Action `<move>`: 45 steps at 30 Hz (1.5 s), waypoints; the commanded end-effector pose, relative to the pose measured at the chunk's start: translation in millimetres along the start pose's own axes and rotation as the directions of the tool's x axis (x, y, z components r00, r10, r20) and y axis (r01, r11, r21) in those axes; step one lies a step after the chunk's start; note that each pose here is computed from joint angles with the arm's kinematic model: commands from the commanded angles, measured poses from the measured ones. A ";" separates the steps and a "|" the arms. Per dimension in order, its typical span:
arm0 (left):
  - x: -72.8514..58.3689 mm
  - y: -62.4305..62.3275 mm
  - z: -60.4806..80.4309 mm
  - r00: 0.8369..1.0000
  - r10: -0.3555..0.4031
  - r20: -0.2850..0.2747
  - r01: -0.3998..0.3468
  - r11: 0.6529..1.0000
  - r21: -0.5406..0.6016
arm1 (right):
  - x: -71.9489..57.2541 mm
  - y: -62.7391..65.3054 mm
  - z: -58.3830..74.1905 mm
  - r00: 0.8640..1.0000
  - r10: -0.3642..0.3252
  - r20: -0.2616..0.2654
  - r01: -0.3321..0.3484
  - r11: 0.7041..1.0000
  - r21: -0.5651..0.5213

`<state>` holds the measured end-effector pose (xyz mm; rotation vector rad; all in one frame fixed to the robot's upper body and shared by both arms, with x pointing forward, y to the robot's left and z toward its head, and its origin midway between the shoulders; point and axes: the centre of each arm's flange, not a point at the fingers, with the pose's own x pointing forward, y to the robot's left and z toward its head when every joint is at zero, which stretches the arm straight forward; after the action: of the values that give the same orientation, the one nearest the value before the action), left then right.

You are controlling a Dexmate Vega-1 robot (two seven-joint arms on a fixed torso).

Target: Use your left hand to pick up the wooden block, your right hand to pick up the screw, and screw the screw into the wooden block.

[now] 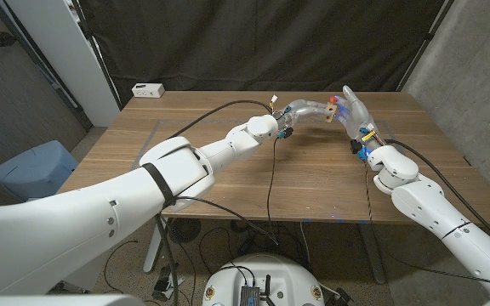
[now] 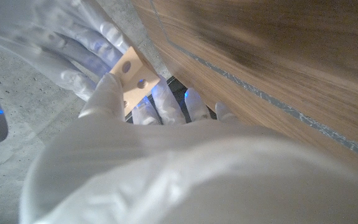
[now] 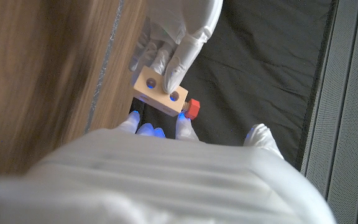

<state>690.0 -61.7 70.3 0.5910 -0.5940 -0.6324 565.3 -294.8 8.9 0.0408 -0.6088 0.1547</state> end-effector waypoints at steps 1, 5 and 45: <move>0.9 0.3 -1.0 1.000 0.001 -0.013 -0.001 1.000 -0.007 | -4.1 0.6 -0.7 1.000 0.002 -0.012 -0.002 1.000 -0.002; 1.3 0.3 -1.2 1.000 0.001 -0.019 -0.001 1.000 -0.006 | -5.5 0.4 -0.7 1.000 -0.002 -0.015 0.002 1.000 -0.005; 7.4 3.5 -5.4 0.994 0.022 -0.110 -0.024 1.000 -0.016 | -15.3 8.8 7.5 0.999 0.024 -0.025 -0.025 0.999 -0.038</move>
<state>697.5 -63.0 70.7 0.5965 -0.5141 -0.5950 550.3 -291.4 4.5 0.0106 -0.5907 0.1593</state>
